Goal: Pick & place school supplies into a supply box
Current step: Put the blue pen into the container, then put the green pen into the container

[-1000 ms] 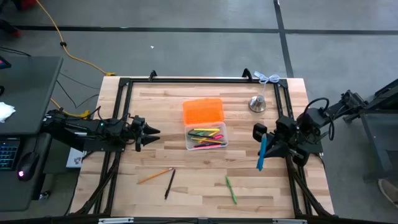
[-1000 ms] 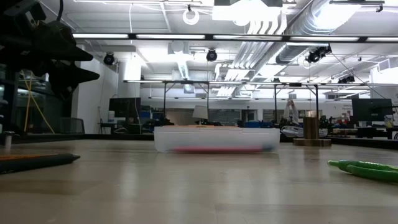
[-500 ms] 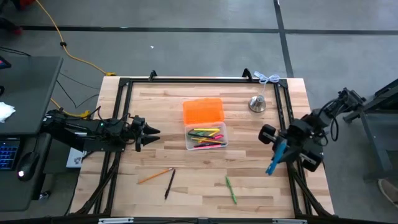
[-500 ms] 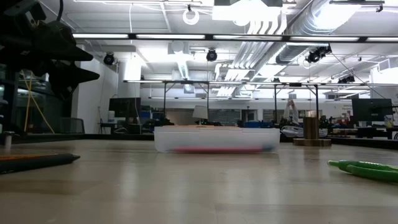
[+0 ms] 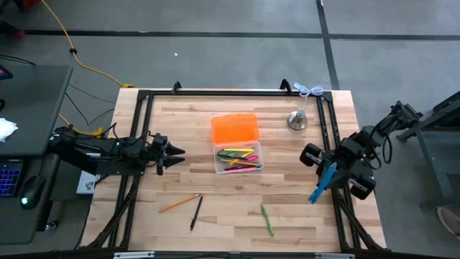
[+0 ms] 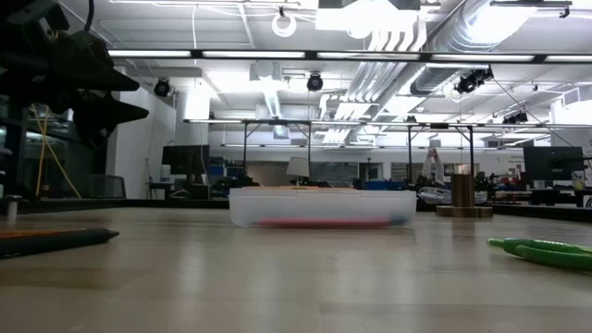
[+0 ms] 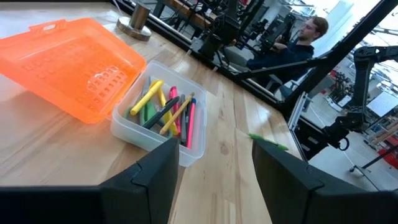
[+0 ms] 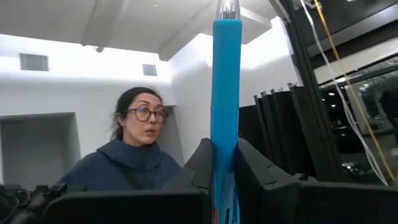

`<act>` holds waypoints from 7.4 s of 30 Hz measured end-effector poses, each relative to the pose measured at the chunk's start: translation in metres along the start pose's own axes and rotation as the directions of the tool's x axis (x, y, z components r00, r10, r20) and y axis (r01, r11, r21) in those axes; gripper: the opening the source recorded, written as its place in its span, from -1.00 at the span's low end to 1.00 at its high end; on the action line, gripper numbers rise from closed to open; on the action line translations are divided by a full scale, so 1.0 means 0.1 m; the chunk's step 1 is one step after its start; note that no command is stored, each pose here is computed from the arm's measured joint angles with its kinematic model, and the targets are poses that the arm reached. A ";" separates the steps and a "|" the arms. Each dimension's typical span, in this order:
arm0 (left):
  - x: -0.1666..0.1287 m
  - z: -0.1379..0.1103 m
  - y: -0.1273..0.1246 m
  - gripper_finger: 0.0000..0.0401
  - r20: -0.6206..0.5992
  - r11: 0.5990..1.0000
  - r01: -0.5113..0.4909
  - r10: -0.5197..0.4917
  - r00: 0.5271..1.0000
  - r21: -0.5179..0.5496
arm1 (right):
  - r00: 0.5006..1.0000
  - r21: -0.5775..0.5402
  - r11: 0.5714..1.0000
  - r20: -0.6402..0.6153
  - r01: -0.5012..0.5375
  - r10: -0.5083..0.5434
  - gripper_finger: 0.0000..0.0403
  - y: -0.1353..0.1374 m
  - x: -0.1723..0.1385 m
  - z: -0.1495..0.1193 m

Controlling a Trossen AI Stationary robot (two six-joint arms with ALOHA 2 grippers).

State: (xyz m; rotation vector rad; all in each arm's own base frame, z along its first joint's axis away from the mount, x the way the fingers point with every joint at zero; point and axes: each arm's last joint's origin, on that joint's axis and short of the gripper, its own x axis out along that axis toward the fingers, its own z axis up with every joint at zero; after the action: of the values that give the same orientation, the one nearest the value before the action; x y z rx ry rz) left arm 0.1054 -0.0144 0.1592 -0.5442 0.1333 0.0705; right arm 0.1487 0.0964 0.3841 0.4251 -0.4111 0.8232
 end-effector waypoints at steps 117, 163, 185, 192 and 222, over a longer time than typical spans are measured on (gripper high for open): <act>0.00 0.01 0.02 0.16 0.039 0.998 -0.058 0.059 0.997 -0.024 | -0.198 -0.648 0.571 -0.730 0.504 -0.654 -0.89 -2.33 0.35 -0.53; 0.00 0.01 0.02 0.16 0.040 0.998 -0.062 0.062 0.997 -0.024 | -0.144 -0.497 0.643 -0.842 0.583 -0.520 -0.88 -2.65 -0.09 -1.27; 0.00 0.01 0.02 0.16 0.039 0.998 -0.062 0.063 0.997 -0.005 | -0.210 -0.465 0.638 -0.875 0.614 -0.436 -0.88 -2.84 -0.27 -1.55; 0.00 0.01 0.02 0.16 0.039 0.998 -0.062 0.062 0.997 -0.001 | -0.207 -0.461 0.633 -0.876 0.622 -0.435 -0.88 -2.87 -0.29 -1.53; 0.00 0.01 0.02 0.16 0.037 0.998 -0.059 0.059 0.998 0.012 | -0.209 -0.424 0.636 -0.898 0.644 -0.388 -0.60 -2.92 -0.33 -1.69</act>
State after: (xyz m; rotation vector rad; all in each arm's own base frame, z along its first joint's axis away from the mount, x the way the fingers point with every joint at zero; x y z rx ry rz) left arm 0.1055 -0.0124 0.1593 -0.5259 0.1141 0.1370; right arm 0.3839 -0.0143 0.1674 0.0736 1.2265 0.0744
